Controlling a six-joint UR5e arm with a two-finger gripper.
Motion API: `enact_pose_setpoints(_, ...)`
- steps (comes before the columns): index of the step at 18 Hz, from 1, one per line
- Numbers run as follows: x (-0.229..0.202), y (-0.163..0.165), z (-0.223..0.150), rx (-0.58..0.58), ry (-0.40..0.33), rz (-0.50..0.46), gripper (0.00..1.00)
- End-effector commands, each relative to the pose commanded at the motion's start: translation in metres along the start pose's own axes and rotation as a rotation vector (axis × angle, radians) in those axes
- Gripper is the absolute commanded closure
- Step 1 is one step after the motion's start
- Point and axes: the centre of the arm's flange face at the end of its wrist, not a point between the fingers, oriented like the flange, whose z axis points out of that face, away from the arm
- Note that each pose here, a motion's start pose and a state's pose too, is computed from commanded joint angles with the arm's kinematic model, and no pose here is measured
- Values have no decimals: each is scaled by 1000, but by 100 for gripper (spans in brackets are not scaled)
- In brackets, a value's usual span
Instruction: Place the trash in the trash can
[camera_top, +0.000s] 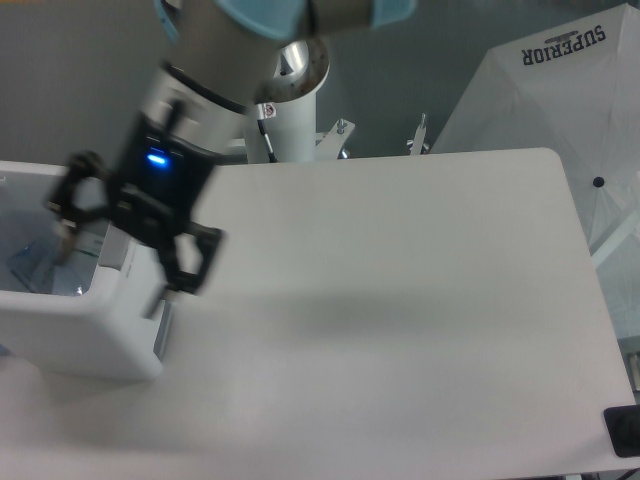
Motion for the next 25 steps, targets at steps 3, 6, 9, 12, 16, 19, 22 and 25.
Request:
enact_pose_setpoints(3,-52,45,-11,-25,-35,-28,0)
enact_pose_setpoints(6,-92,88,-15,-105,-99,58,0)
enact_pose_setpoints(9,-109,118,-9,-252,-195,77,0)
enact_pose_setpoints(12,-131,150,7,-438,-277,120,0)
enact_pose_setpoints(16,-153,162,15,-524,-317,118,0)
enact_pose_setpoints(19,-153,165,13,-587,-323,195,0)
enact_pose_setpoints(22,-153,165,6,-683,-299,263,0)
enact_pose_setpoints(25,-153,160,2,-708,-271,268,0)
